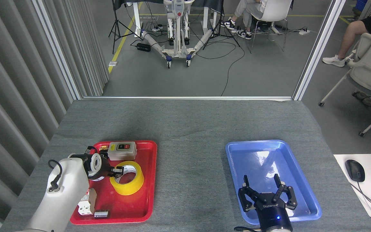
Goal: Place and move tape with both arms
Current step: 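Grasp the yellow tape roll with the left hand, then lift the tape and carry it toward the blue tray and right gripper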
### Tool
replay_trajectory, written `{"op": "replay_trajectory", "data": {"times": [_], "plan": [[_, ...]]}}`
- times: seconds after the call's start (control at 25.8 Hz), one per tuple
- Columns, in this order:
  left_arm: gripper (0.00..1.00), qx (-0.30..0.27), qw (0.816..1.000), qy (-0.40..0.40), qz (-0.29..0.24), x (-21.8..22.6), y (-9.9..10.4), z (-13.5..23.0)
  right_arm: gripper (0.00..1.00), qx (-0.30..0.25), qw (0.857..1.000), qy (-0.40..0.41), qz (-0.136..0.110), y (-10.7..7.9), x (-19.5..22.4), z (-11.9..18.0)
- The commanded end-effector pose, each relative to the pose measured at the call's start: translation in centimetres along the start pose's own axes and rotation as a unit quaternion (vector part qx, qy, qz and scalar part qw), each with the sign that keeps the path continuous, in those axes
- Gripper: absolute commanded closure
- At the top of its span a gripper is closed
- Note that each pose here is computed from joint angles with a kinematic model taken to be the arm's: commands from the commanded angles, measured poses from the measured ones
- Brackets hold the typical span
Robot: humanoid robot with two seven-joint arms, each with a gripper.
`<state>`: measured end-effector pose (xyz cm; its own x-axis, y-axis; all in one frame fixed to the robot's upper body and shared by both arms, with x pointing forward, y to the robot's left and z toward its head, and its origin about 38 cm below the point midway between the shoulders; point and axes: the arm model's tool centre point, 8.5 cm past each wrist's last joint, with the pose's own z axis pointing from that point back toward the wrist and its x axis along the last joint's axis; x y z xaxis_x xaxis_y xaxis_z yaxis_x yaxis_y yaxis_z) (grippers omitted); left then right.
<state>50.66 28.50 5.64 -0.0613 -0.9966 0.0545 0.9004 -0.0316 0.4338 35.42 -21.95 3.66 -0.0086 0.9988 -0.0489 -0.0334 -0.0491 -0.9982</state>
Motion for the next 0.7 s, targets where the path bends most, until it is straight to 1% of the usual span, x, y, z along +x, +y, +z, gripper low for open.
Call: {"op": "replay_trajectory", "data": {"times": [0.0, 0.15, 0.23, 0.31, 0.43, 0.5, 0.54, 0.58, 0.66], "plan": [[1.00, 0.000, 1.000, 0.004, 0.002, -0.3, 0.1, 0.1, 0.00, -0.001, 1.000, -0.001, 0.003, 0.0, -0.2, 0.0], [1.00, -0.002, 1.000, 0.007, 0.008, -1.7, 0.4, 0.8, 0.00, -0.001, 1.000, 0.000, 0.001, 0.0, -0.3, 0.0], [1.00, -0.003, 1.000, -0.004, 0.003, -2.0, 1.4, 1.8, 0.00, -0.001, 1.000, -0.001, 0.001, 0.0, -0.3, 0.0], [1.00, -0.028, 0.998, -0.044, 0.017, -2.1, 1.7, 2.7, 0.00, -0.001, 1.000, -0.001, 0.003, 0.0, -0.5, 0.0], [1.00, -0.088, 0.989, -0.110, 0.048, -4.5, 1.7, 5.5, 0.00, -0.001, 1.000, -0.003, 0.008, 0.0, -0.8, 0.1], [1.00, -0.136, 0.972, -0.186, 0.044, -4.1, 1.4, 7.0, 0.00, -0.015, 1.000, -0.012, 0.019, -0.1, -0.7, 0.1], [1.00, -0.159, 0.959, -0.231, 0.044, -3.7, 1.1, 7.7, 0.00, -0.038, 0.999, -0.016, 0.027, -0.5, -1.0, 0.1], [1.00, -0.172, 0.946, -0.270, 0.051, -3.7, 1.1, 8.5, 0.00, -0.066, 0.997, -0.019, 0.034, -0.8, -1.3, 0.2], [1.00, -0.167, 0.926, -0.333, 0.066, -3.5, 1.7, 10.0, 0.00, -0.125, 0.991, -0.024, 0.047, -1.3, -1.9, 0.6]]}}
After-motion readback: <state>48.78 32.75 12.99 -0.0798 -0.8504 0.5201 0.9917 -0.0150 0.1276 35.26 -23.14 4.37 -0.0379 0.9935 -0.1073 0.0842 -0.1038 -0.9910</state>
